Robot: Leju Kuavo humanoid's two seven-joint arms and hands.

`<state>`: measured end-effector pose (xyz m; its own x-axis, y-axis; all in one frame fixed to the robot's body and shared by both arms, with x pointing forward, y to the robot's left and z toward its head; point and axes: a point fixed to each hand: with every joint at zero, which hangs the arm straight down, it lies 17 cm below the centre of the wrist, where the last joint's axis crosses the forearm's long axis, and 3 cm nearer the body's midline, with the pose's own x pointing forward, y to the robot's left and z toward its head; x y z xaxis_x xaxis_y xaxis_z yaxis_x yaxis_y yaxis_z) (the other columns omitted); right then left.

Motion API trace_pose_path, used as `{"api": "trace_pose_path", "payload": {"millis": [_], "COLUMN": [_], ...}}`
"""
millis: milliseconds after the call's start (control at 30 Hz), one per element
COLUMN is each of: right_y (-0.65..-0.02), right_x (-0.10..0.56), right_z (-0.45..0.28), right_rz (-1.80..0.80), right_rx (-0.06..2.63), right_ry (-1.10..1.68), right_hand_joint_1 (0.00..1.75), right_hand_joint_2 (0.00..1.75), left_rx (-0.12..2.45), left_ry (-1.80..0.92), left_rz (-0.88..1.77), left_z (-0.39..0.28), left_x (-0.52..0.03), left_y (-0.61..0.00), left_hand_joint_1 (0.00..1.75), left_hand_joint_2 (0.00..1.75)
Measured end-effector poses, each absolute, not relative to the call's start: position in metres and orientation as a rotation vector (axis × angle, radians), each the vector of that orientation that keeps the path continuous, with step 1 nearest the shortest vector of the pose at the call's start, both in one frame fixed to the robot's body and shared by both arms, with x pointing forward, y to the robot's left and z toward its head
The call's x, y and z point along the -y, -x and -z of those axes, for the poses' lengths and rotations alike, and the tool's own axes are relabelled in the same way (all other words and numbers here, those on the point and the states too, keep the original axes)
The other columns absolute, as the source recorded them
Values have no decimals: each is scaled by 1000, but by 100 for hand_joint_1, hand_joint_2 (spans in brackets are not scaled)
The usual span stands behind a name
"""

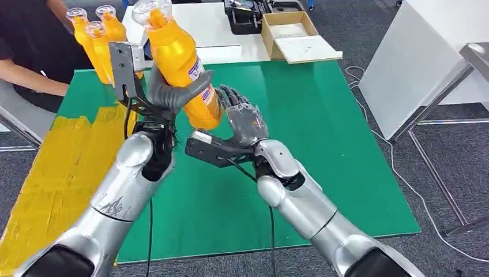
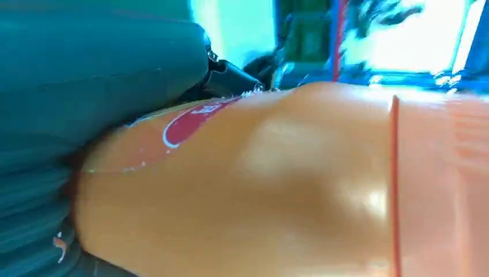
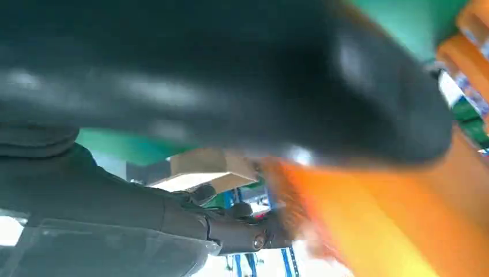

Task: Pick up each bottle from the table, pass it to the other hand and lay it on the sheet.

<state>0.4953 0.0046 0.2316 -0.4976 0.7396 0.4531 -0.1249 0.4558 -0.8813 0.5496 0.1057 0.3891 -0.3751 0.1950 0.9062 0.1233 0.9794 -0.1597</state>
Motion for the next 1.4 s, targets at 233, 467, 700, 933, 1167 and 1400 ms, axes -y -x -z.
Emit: {"api": "trace_pose_path", "payload": {"millis": [233,467,700,933,1167,1400], "right_y": [-475,-472,-472,-473,-473,-461], "right_x": [24,29,31,61,142,188], "right_z": [-175,-172,-172,-189,-235,-289], "right_rz": [-1207,-1205,-1205,-1057,-806,-619], "right_rx": [1709,1706,1707,1759,1868,2027], "right_ry": [508,511,513,524,576,588], "right_hand_joint_1": [0,0,0,0,0,0], "right_hand_joint_2": [0,0,0,0,0,0], "left_rx": [2084,2079,2076,2128,2044,1824], "left_ry": [-62,-91,-94,-406,-828,-1062], "left_rz": [-84,-115,-124,-44,238,529], "left_z": [-410,-410,-409,-406,-358,-282], "left_x": [-200,-218,-222,-265,-309,-320], "left_y": [-571,-574,-575,-570,-574,-581], "left_hand_joint_1": [175,175,175,175,175,175], "left_hand_joint_2": [175,175,175,175,175,175]}}
